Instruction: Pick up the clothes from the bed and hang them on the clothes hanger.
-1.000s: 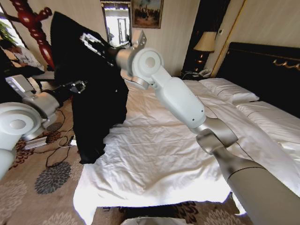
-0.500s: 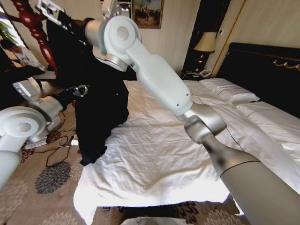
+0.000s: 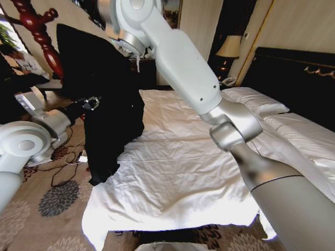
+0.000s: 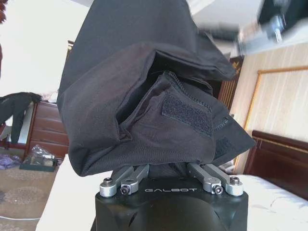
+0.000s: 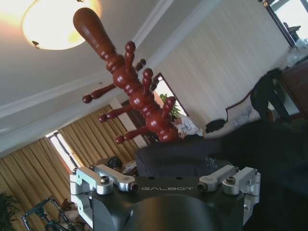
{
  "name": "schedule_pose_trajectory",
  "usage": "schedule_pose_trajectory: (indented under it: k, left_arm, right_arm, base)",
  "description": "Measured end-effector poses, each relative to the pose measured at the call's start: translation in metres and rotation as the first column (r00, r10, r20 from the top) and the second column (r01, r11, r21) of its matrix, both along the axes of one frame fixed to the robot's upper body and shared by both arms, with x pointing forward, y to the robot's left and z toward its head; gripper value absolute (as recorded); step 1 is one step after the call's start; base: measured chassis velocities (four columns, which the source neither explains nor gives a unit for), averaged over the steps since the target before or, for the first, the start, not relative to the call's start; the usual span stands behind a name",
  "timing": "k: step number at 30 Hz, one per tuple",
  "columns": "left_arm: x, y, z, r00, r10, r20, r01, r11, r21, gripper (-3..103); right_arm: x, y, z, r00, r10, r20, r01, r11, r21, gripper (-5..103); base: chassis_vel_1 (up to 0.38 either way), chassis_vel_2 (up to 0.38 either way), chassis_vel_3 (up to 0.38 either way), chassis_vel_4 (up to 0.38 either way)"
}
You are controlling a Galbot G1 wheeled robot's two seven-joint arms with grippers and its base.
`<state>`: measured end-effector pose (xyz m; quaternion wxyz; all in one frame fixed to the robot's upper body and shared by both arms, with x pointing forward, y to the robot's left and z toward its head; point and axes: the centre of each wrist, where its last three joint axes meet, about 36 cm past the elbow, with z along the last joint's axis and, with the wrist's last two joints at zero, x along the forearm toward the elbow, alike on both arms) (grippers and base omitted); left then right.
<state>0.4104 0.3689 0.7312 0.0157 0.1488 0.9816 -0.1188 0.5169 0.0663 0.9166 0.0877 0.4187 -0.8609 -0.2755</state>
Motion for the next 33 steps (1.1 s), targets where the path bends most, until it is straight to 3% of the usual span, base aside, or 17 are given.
schedule_pose_trajectory:
  k: [18,23,26,33]
  left_arm:
    - [0.002,0.016,0.022,0.998,0.035,0.049,-0.034,0.999,-0.027,18]
    - [0.004,0.016,0.021,0.998,0.034,0.048,-0.033,0.999,-0.030,18]
    - [0.006,0.013,0.016,0.999,0.030,0.039,-0.029,0.999,-0.029,18]
    - [0.006,0.011,0.010,0.999,0.026,0.030,-0.025,0.999,-0.029,18]
  right_arm:
    - [0.007,-0.039,-0.052,0.995,-0.047,-0.086,0.045,0.999,-0.029,100]
    - [-0.008,-0.025,-0.062,0.995,0.024,-0.093,-0.024,1.000,-0.005,100]
    - [-0.025,0.000,-0.057,0.991,0.107,-0.082,-0.102,0.993,0.064,100]
    - [-0.013,0.006,-0.041,0.995,0.087,-0.053,-0.081,0.990,0.112,100]
  base:
    - [0.000,0.000,0.000,0.000]
    - [0.000,0.000,0.000,0.000]
    - [0.000,0.000,0.000,0.000]
    - [0.000,0.000,0.000,0.000]
